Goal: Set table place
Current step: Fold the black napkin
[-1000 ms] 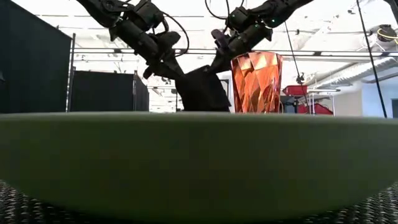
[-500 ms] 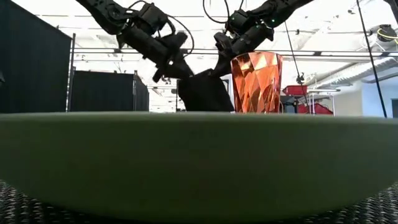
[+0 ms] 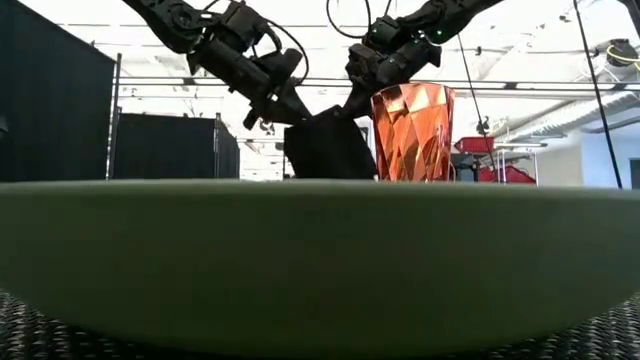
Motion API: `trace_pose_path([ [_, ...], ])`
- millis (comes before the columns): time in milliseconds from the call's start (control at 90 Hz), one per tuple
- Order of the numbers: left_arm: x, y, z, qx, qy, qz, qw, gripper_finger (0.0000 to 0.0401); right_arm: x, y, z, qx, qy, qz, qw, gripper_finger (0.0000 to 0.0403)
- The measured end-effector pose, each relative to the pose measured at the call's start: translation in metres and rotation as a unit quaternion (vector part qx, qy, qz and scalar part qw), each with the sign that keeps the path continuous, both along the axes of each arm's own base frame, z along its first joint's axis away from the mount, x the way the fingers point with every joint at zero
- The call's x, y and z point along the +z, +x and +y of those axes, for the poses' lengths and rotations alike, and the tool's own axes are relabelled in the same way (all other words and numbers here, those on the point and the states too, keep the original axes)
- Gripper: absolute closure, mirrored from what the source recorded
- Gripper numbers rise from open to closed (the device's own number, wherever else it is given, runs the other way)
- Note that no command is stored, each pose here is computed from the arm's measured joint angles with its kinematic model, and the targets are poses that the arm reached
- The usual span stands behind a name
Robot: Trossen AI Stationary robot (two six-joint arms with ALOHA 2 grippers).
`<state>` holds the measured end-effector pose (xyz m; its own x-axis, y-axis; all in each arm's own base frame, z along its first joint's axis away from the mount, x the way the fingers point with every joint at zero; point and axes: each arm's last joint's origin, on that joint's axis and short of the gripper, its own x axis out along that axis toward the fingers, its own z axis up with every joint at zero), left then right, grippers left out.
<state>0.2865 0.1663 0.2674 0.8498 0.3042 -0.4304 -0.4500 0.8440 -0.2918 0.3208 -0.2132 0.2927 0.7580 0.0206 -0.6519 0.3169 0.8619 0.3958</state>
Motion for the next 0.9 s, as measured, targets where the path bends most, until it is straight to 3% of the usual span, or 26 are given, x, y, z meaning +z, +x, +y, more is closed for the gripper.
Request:
trace_pose_path([
  [178,0.017,-0.004,-0.007,-0.059,0.025,-0.025,0.998,0.0311,-0.006,-0.012,-0.005,0.004,0.006,0.038,0.999,0.0403],
  [289,0.018,-0.005,-0.013,-0.103,0.006,-0.029,0.994,0.0295,-0.007,-0.016,-0.008,0.007,0.005,0.047,0.999,0.0403],
  [433,0.012,-0.004,-0.021,-0.117,-0.016,0.0,0.993,0.0263,-0.007,-0.016,-0.007,0.016,-0.001,0.044,0.999,0.0403],
  [622,0.002,-0.003,-0.027,-0.093,-0.026,0.051,0.994,0.0228,-0.004,-0.016,-0.005,0.045,0.015,0.024,0.999,0.0403],
  [900,0.003,-0.003,-0.024,-0.052,-0.001,0.055,0.997,0.0218,0.014,-0.031,0.002,0.057,-0.003,0.021,0.998,0.0403],
])
